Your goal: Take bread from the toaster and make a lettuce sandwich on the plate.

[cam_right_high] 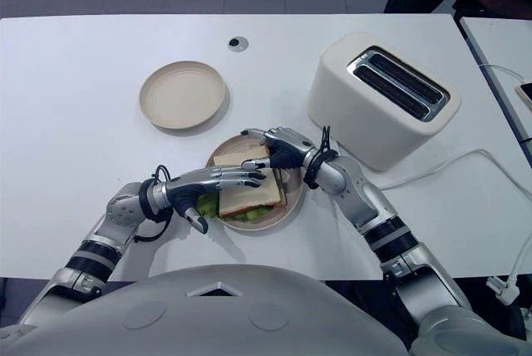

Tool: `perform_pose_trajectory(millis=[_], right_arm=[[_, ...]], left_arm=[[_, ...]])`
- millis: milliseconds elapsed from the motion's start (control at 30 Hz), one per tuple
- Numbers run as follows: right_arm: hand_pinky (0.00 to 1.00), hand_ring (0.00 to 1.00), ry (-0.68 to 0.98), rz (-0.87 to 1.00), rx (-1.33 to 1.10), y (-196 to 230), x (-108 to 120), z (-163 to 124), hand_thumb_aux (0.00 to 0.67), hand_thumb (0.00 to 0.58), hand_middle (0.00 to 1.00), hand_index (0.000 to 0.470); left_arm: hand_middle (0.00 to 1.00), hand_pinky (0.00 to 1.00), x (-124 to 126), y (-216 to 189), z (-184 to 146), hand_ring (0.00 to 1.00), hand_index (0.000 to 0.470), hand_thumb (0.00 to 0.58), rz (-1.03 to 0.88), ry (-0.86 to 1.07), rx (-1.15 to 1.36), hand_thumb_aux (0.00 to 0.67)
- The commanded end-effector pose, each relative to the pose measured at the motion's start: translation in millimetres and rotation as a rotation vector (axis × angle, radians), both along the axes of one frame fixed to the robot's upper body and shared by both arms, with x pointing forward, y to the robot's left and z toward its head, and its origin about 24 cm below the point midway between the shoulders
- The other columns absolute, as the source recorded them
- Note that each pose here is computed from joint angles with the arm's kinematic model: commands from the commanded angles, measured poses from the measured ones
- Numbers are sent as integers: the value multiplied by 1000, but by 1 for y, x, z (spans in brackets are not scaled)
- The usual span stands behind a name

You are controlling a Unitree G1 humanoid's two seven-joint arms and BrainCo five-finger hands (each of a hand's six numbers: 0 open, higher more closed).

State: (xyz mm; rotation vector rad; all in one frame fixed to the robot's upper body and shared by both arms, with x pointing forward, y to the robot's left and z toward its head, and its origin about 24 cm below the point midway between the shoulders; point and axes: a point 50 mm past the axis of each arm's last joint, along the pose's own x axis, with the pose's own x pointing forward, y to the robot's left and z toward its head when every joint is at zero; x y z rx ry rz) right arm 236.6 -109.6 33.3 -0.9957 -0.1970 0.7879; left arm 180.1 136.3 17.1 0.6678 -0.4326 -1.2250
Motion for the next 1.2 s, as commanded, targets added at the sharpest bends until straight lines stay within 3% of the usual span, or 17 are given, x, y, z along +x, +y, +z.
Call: perform_pose_trajectory(millis=[33,167,333,367,400,433,467,500,533,567,700,867,933,1133,1200], right_arm=[[0,0,-305,-304,139,-20,32,30,0,0,0,0],[0,0,-435,-390,333,-28,31,53,0,0,0,0],[0,0,-242,-289,649,-32,13,65,0,0,0,0],[224,224,-170,-217,704,-29,6,67,0,0,224,0],[286,286,-94,-138,733,-25,-3,66,0,0,286,0],[498,498,-10,-87,704,-25,-9,60,139,216,498,98],[608,608,62,-39,672,-26,-15,53,357,454,608,251],[929,929,124,-7,666,-29,-21,49,631,578,929,442],[1000,1000,174,31,676,-32,-28,47,670,580,1000,470],[1000,1000,209,81,692,-33,-36,49,670,580,1000,470],[1000,1000,380,304,656,-32,-65,45,670,580,1000,470],[1000,1000,587,512,490,-17,-101,18,670,580,1000,470],[1000,1000,609,504,455,-12,-104,8,670,580,1000,470],[1000,1000,558,373,317,-1,-89,-24,670,580,1000,470],[1000,1000,456,254,246,-1,-69,-34,670,580,1000,470]], left_arm=[[0,0,-33,27,-68,0,0,0,-70,267,463,0],[0,0,-15,24,-62,0,0,0,18,158,421,0],[0,0,31,3,8,0,0,0,279,-199,-141,0],[0,0,33,2,20,0,0,0,297,-233,-241,0],[0,0,33,1,28,0,72,164,303,-251,-319,102],[0,0,33,1,35,0,417,572,305,-251,-386,594],[59,59,33,2,41,59,470,580,306,-242,-446,670],[498,498,34,4,46,498,470,580,310,-227,-503,670],[961,961,35,5,51,961,470,580,310,-213,-546,670],[1000,1000,34,6,55,1000,470,580,304,-191,-589,670],[1000,1000,14,14,72,1000,470,580,182,2,-738,670],[1000,1000,-52,34,26,1000,470,580,-173,381,-256,670],[1000,1000,-64,38,8,1000,470,580,-243,463,-121,670],[1000,1000,-17,30,-50,1000,470,580,6,404,170,670],[1000,1000,8,26,-59,1000,470,580,169,310,222,670]])
